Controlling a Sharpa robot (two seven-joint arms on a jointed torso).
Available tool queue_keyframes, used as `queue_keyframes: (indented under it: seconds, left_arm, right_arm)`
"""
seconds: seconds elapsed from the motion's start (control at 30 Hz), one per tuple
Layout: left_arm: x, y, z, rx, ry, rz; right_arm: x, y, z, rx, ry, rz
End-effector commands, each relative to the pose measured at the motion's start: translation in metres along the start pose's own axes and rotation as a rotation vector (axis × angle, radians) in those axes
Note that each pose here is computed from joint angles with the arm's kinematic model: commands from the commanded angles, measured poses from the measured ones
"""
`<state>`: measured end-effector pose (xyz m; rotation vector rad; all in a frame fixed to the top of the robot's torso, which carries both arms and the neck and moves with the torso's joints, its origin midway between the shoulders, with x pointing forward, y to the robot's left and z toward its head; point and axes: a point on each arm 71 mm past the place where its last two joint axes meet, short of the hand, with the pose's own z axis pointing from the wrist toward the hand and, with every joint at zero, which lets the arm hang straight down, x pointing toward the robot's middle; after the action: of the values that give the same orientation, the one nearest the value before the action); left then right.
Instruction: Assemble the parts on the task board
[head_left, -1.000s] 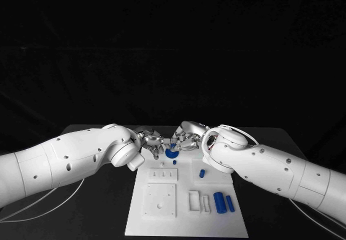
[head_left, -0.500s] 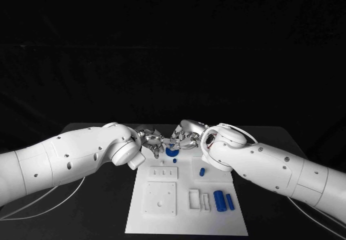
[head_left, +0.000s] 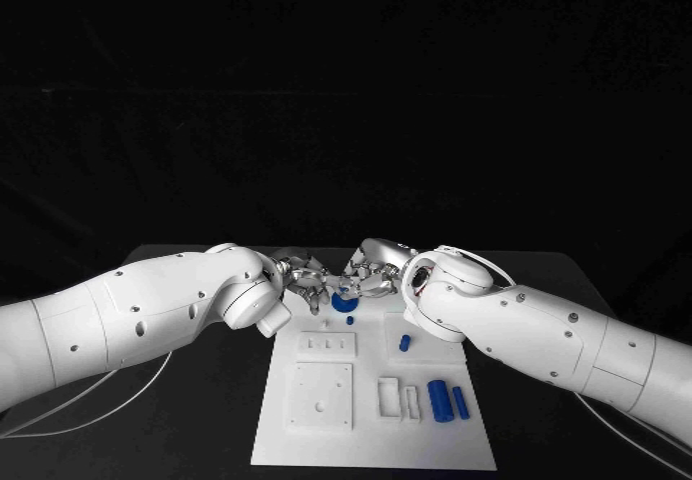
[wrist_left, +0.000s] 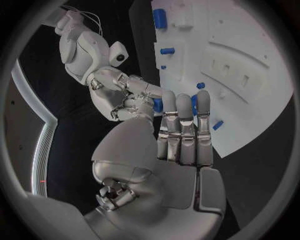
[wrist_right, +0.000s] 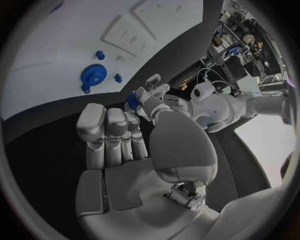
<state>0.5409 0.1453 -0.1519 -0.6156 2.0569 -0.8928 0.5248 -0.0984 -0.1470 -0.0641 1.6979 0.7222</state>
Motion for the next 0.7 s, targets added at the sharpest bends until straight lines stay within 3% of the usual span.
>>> queue_keyframes:
  seconds: [0.03,0.7]
  left_arm:
    - [0.0015,-0.0044,-0.0001,0.037,0.013,-0.013]
    - [-0.0021,-0.0032,-0.0012,0.044,-0.013,-0.013]
  right_arm:
    - [0.0015,0.0027,0.0000,-0.015,0.010,-0.007]
    - [-0.0011,-0.0007,-0.0017,-0.014,-0.014,-0.001]
